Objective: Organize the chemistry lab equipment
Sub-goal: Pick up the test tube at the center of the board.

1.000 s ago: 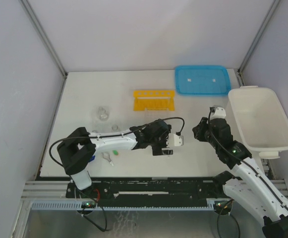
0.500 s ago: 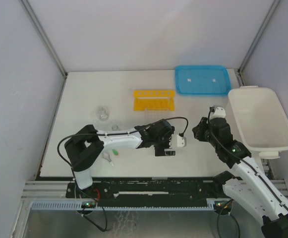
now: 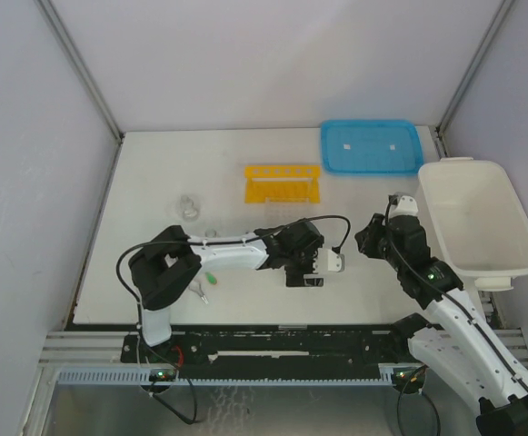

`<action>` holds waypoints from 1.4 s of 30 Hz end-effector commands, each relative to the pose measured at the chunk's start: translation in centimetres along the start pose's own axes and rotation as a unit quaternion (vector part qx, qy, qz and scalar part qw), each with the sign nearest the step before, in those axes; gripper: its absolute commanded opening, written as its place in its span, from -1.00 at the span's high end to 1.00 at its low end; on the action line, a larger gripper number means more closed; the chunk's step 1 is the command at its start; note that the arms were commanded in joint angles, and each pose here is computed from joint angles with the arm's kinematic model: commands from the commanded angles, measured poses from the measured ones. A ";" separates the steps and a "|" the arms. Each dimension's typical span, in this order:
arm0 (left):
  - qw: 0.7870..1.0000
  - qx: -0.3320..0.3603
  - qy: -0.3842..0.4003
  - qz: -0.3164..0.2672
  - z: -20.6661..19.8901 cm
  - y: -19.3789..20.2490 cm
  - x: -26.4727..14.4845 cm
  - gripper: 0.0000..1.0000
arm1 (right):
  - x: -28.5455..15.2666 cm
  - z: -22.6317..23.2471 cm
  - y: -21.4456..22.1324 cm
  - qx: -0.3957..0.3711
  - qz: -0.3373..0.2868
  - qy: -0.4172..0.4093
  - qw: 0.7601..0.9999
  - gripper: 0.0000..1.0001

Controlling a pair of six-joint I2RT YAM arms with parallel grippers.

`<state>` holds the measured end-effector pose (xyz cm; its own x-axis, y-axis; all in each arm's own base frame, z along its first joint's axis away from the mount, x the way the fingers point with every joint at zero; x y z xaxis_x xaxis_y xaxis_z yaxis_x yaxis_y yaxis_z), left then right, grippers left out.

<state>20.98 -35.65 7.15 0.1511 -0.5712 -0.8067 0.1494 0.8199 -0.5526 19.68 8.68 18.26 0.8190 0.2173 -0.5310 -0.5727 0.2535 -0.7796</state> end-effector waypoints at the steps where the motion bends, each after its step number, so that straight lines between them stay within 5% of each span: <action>1: 1.000 0.008 -0.002 -0.024 0.9 -1.9 -0.5 -0.78 | -0.1 0.0 -0.4 0.000 -0.012 -0.004 1.000 0.49; 23: 0.998 -0.016 0.050 -0.022 -0.1 -2.0 1.6 -0.34 | 0.0 -0.3 -0.3 0.005 -0.010 -0.001 1.000 0.50; 29: 0.998 -0.021 0.063 -0.020 -0.2 -2.2 1.9 0.25 | 0.0 -0.3 -0.4 0.006 -0.011 -0.001 1.000 0.50; 42: 0.997 -0.054 0.063 -0.002 -0.4 -2.0 1.7 0.31 | 0.0 -0.4 -0.3 0.008 -0.011 -0.001 1.000 0.50</action>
<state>20.34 -37.76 6.14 0.0244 -0.5702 -0.8211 0.0846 0.8196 -0.5667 19.70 8.23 17.92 0.8175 0.2065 -0.5376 -0.5757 0.2671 -0.7728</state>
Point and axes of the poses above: each gripper's point midway between its finger pads, its own x axis out along the fingers, its own z axis along the line the jaws close on, y = z × x, the point moved 5 cm from there along -x, back along the fingers, and after that the axes turned 1 degree about -x, right-handed, at the moved point
